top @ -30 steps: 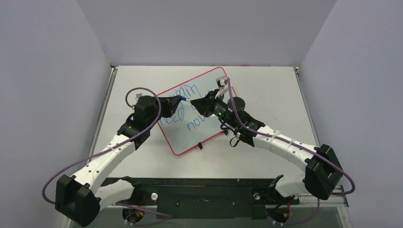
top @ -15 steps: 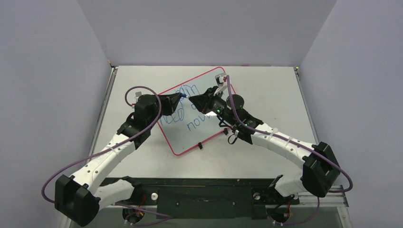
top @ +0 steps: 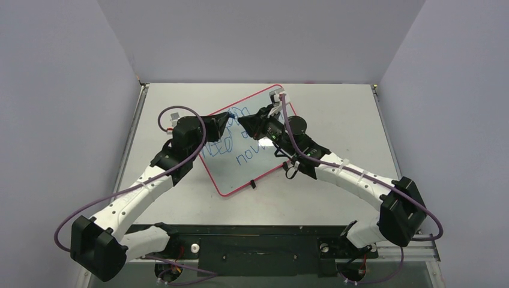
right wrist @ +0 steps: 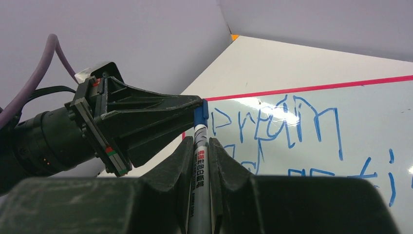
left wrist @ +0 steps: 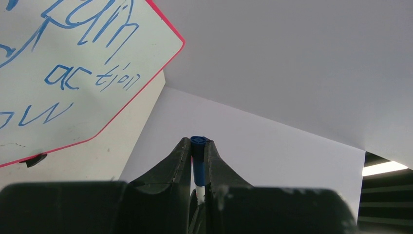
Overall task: Write a sentence on the whiteboard
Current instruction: Close the whiteboard marker at the center of the board.
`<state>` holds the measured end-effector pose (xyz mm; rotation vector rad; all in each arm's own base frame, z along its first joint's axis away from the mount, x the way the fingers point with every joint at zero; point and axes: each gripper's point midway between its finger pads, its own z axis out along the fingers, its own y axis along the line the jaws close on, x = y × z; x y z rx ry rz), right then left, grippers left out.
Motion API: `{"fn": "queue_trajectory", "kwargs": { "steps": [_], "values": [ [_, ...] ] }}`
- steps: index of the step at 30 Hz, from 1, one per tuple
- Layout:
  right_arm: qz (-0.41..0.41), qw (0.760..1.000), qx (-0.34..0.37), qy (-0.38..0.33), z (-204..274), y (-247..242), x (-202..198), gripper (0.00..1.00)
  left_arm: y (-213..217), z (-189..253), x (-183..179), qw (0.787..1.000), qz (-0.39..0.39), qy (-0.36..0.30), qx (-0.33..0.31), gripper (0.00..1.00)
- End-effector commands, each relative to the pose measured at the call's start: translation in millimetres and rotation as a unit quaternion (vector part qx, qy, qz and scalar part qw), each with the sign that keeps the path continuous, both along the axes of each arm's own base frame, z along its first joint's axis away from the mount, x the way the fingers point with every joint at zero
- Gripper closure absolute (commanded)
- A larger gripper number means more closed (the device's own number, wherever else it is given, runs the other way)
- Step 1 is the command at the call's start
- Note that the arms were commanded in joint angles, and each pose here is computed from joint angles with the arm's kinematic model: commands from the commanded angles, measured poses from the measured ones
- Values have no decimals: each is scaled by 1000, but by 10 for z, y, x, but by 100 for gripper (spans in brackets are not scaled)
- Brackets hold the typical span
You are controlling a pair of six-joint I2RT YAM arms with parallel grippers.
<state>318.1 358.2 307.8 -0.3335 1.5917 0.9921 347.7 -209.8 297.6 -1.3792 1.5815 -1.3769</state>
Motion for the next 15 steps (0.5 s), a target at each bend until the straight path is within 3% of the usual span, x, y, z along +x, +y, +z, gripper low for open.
{"fn": "queue_trajectory", "kwargs": {
  "steps": [1,8,15],
  "values": [
    [1,1000,26,2,119,148,94,100,-463,608,-273,991,-106,-75,-42,100],
    [22,996,80,28,245,334,125,100,-565,704,-279,988,-120,-88,-44,100],
    [52,998,24,-20,157,438,99,100,-624,816,-349,985,-131,-98,-46,100]
  ]
}}
